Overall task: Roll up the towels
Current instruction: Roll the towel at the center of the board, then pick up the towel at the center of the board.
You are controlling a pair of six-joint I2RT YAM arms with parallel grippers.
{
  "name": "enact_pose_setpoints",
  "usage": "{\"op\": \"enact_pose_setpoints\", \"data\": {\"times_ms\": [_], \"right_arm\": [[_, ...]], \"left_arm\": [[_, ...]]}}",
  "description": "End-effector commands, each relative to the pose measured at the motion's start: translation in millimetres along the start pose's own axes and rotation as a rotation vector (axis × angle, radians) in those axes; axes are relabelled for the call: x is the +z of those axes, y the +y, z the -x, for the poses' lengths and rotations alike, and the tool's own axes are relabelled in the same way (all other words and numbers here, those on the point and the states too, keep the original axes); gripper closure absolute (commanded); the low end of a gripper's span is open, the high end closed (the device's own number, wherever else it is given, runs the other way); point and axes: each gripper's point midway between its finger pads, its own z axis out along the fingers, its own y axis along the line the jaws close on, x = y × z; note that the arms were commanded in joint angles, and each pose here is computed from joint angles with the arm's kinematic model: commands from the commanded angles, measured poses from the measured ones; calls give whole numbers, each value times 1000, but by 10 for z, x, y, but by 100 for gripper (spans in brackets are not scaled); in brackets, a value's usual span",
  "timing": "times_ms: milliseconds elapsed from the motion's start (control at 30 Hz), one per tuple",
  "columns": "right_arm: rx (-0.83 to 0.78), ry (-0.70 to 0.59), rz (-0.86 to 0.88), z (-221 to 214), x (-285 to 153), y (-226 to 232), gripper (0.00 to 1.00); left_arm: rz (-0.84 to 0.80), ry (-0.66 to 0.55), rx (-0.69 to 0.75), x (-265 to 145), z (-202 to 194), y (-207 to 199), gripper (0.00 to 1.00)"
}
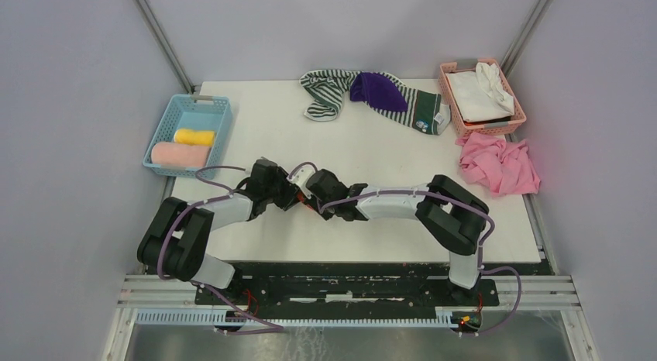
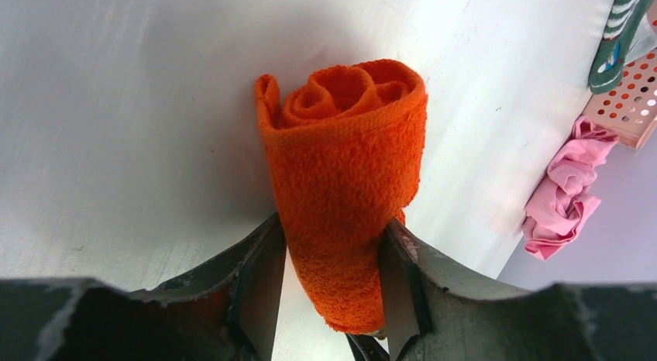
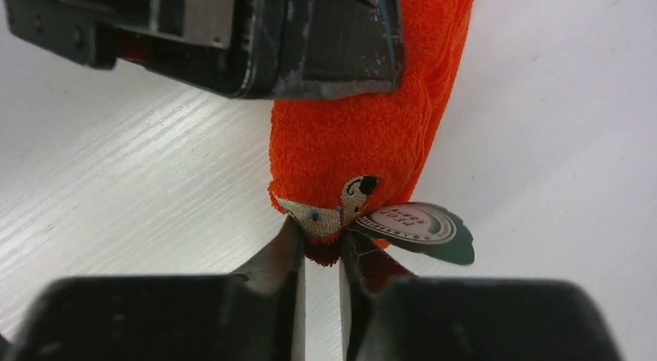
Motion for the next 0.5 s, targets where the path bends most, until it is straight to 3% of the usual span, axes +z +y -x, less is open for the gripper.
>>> {"op": "enact_pose_setpoints", "data": {"times_ms": [0,100,300,467], "right_arm": [[139,1,180,-81,80,196,90],[229,4,284,-78,44,251,99],[417,7,423,-142,80,321,99],[507,26,453,-211,163,326,98]], "left_arm": [[193,62,37,-41,-199,518,45],[163,46,30,-52,-145,408,41],[123,42,19,-57,-107,262,38],[145,68,-1,11,-177,354,42]]}}
